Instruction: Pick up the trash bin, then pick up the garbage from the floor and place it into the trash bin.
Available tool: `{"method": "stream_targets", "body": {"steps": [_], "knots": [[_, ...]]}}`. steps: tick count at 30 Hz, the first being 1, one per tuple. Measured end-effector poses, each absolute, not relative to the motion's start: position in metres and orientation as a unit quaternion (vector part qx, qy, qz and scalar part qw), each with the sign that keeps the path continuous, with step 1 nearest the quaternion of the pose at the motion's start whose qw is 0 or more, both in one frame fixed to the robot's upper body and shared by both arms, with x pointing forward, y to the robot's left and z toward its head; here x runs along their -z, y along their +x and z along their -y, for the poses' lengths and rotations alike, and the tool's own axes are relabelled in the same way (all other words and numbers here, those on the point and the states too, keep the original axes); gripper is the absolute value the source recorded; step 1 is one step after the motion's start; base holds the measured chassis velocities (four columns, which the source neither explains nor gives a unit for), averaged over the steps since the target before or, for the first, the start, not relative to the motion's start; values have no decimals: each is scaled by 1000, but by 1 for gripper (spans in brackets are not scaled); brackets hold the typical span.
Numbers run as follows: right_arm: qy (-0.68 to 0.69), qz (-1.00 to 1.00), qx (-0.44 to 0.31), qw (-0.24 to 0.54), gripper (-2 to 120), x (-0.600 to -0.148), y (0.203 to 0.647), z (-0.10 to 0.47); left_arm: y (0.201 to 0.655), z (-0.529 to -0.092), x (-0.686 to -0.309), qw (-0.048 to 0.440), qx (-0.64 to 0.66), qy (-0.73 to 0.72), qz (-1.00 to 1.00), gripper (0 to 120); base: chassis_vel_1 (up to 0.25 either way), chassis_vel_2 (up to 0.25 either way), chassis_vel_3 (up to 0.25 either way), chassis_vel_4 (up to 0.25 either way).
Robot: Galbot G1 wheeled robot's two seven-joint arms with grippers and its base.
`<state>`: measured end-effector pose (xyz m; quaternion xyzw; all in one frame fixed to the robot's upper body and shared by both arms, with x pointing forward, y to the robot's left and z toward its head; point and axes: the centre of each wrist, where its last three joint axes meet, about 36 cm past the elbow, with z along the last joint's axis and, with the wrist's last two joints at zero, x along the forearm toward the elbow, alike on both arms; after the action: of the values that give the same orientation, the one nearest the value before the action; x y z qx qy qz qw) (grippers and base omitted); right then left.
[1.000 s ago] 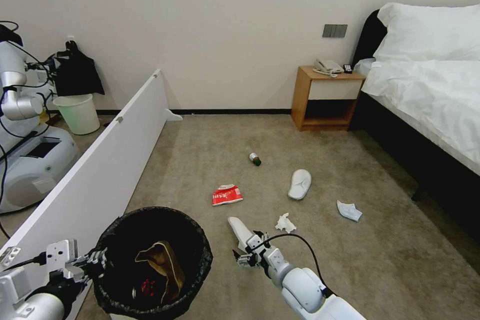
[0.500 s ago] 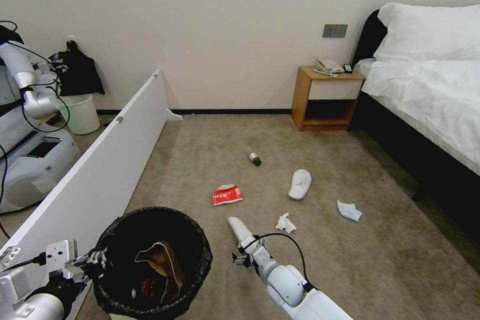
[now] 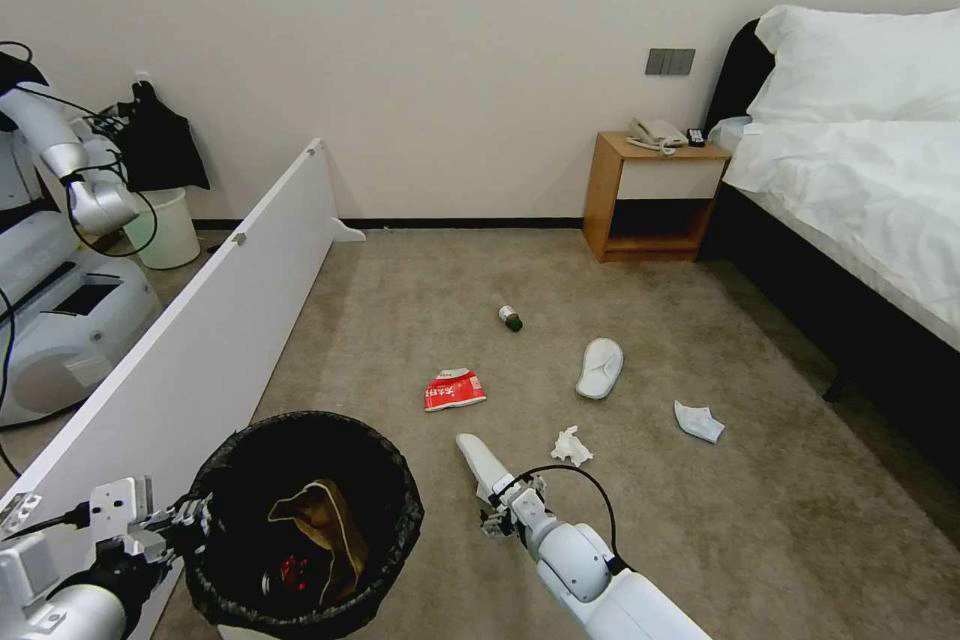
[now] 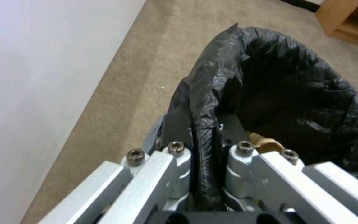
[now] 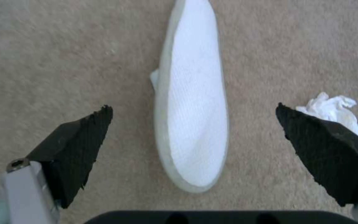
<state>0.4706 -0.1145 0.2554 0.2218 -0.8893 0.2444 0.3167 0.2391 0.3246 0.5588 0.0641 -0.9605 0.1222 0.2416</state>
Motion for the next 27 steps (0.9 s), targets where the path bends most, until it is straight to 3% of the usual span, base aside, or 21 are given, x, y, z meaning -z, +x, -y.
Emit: {"method": "stream_targets", "body": {"steps": [27], "knots": [[202, 878, -275, 336, 100, -235, 488, 113, 238, -325, -558, 244, -123, 66, 960, 5, 0, 0, 0, 0]]}}
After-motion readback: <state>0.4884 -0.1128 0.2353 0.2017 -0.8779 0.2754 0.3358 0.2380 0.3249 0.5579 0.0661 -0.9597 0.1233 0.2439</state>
